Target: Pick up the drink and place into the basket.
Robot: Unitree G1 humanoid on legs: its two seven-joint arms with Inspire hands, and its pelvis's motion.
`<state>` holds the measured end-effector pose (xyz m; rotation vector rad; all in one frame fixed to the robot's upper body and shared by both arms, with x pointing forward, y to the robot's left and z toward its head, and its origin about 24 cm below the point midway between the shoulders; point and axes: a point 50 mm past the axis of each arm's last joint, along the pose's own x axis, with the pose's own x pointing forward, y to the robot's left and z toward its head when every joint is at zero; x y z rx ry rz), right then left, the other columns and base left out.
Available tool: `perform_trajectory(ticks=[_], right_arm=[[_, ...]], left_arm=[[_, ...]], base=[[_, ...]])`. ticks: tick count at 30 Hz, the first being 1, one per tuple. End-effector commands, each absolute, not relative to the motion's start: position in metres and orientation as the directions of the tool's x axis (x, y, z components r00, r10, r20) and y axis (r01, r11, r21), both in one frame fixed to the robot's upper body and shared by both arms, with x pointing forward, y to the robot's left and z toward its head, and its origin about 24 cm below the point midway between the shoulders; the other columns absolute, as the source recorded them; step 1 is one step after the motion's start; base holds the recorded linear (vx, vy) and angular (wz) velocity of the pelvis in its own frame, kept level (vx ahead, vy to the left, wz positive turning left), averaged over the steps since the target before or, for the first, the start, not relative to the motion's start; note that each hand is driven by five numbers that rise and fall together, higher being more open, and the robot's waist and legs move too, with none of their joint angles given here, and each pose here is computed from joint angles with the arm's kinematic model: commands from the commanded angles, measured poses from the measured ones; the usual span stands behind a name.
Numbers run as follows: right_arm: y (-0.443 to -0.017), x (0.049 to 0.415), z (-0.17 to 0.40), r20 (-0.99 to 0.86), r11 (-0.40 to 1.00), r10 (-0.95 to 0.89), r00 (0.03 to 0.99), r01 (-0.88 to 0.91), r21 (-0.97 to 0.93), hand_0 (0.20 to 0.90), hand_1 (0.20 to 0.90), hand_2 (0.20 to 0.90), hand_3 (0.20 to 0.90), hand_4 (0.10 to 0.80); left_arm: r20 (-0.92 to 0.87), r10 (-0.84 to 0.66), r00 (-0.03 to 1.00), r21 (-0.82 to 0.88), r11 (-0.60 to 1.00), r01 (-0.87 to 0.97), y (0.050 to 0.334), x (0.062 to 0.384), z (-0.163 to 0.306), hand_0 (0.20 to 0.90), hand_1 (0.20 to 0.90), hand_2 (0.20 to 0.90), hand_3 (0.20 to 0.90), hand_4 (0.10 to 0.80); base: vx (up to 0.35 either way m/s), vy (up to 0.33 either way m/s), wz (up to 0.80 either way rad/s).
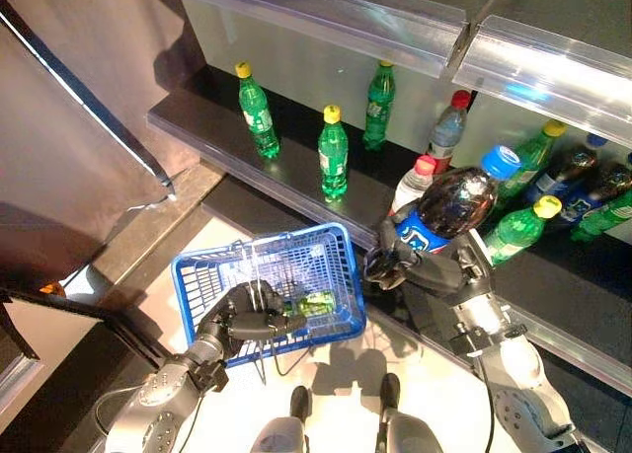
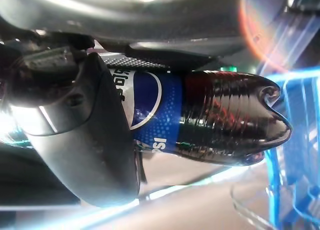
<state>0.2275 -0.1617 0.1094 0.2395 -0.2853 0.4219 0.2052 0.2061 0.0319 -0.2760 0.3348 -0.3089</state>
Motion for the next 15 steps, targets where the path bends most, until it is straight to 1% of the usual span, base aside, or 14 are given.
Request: perform_trajectory(ticks=[1,4,8,11,15], right_arm=[[-0.135,0.216,0.188,0.683,0.775,0.436,0.586,-0.630,0.046,0.300,0.300,0.300,0.200,0.100],[-0.129,0.217,0.189,0.689,0.764,0.437,0.578,-0.643,0.056,0.300,0.300,0.300,0.200,0.100],[-0.117,0.220,0.188,0.686,0.739,0.432,0.585,-0.666,0.103,0.300,0.300,0.300,0.200,0.100],[-0.107,0.223,0.179,0.656,0.714,0.442,0.612,-0.682,0.155,0.300,0.300,0.300,0.200,0.100],[-0.096,0.225,0.162,0.586,0.715,0.460,0.667,-0.670,0.201,0.300,0.300,0.300,0.200,0.100]], left_arm=[[0.161,-0.547,0.821,-0.250,0.783,0.570,0.185,0.220,0.123,0.300,0.300,0.300,0.200,0.100],[0.131,-0.618,0.775,-0.265,0.731,0.628,0.173,0.219,0.124,0.300,0.300,0.300,0.200,0.100],[0.153,-0.693,0.705,-0.304,0.646,0.700,0.155,0.220,0.129,0.300,0.300,0.300,0.200,0.100],[0.195,-0.712,0.675,-0.312,0.607,0.731,0.143,0.221,0.134,0.300,0.300,0.300,0.200,0.100],[0.253,-0.719,0.647,-0.323,0.568,0.757,0.129,0.221,0.138,0.300,0.300,0.300,0.200,0.100]], base=[[0.007,0.029,0.04],[0.000,0.000,0.00],[0.012,0.016,0.05],[0.015,0.028,0.18],[0.035,0.025,0.08]])
